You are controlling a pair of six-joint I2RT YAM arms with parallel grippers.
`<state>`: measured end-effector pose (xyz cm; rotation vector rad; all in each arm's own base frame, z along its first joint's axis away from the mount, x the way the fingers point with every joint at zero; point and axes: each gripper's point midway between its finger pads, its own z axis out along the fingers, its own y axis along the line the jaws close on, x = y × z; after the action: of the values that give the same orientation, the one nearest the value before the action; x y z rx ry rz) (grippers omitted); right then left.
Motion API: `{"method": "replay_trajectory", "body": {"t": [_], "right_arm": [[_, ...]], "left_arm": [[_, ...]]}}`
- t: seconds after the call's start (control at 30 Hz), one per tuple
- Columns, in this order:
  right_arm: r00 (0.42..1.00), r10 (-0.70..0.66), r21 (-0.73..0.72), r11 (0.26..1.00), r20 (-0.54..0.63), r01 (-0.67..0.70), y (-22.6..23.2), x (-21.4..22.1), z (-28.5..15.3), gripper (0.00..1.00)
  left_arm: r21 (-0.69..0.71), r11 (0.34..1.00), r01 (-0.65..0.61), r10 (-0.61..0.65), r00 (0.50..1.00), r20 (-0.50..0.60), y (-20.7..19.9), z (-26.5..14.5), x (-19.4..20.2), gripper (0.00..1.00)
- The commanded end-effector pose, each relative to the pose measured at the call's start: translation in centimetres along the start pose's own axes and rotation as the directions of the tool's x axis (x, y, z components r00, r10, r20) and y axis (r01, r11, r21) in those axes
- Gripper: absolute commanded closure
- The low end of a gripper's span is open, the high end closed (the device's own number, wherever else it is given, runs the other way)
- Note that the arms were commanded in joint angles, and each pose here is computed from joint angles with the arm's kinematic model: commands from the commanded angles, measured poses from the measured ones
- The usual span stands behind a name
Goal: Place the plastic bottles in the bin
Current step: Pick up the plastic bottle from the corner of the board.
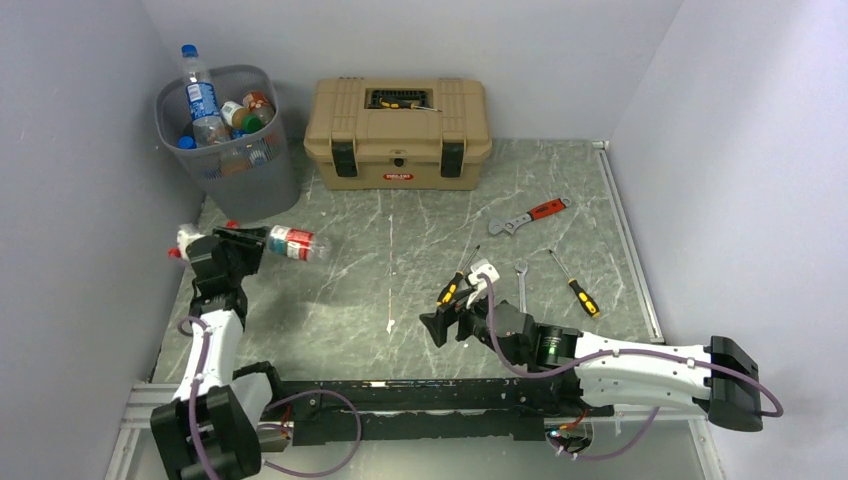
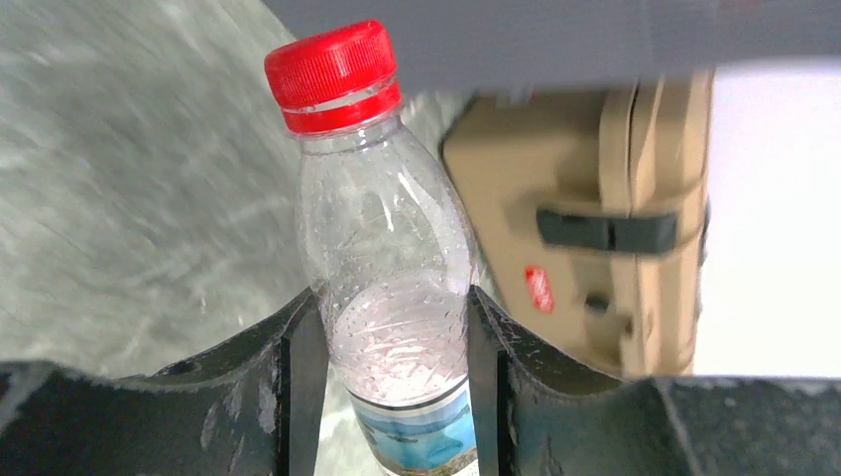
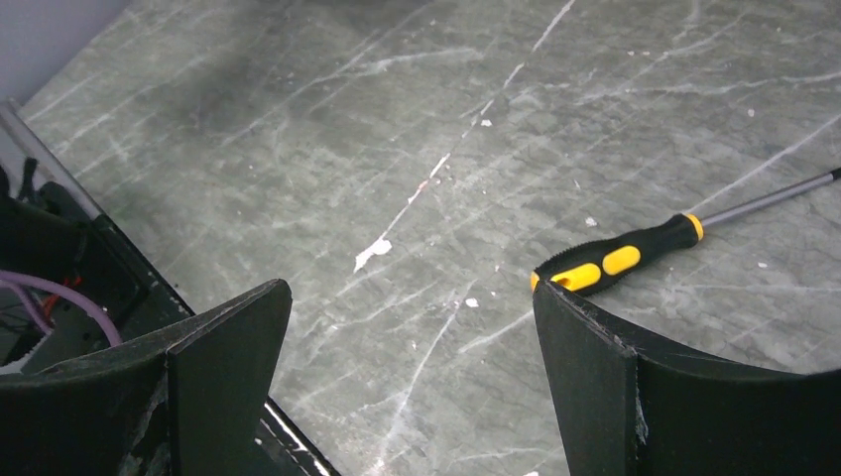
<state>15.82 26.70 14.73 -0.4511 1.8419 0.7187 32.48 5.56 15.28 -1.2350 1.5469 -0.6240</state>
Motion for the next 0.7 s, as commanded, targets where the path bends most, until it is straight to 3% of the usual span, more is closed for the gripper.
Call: {"method": "replay_trajectory", "body": {"t": [0.0, 0.1, 0.23, 0.37, 0.5, 0.6, 0.67], "right_arm": [[0.998, 0.021, -0.031, 0.999, 0.061, -0.020, 1.5, -3.8, -0.4, 0.03], [0.995, 0.019, 0.003, 1.000, 0.100, -0.019, 0.7, -5.4, -1.3, 0.03], [0.982, 0.024, 0.124, 0.991, 0.186, -0.048, -1.8, -7.3, -2.2, 0.03], [0.984, 0.044, 0.203, 0.976, 0.172, -0.079, -3.7, -8.2, -1.9, 0.02], [0.977, 0.143, 0.050, 0.987, 0.157, -0.152, -2.2, -9.5, -1.3, 0.02], [0.961, 0.198, -0.141, 0.975, 0.193, -0.172, 0.2, -11.4, -1.9, 0.01], [0.954, 0.222, -0.263, 0.950, 0.199, -0.166, 2.0, -12.4, -2.4, 0.01]], "left_arm": [[0.177, 0.962, -0.208, 0.240, 0.953, -0.182, -5.3, -2.6, 4.0, 0.62], [0.284, 0.917, -0.280, 0.353, 0.901, -0.253, -7.0, -5.2, 6.8, 0.62], [0.464, 0.826, -0.321, 0.471, 0.845, -0.253, -10.1, -7.7, 9.2, 0.63], [0.628, 0.684, -0.371, 0.634, 0.728, -0.261, -13.4, -9.1, 12.3, 0.63], [0.784, 0.511, -0.352, 0.764, 0.605, -0.226, -16.7, -10.9, 14.8, 0.62], [0.881, 0.338, -0.331, 0.826, 0.554, -0.109, -19.5, -12.5, 14.9, 0.61], [0.912, 0.275, -0.304, 0.842, 0.533, -0.076, -20.2, -13.3, 15.2, 0.61]]}}
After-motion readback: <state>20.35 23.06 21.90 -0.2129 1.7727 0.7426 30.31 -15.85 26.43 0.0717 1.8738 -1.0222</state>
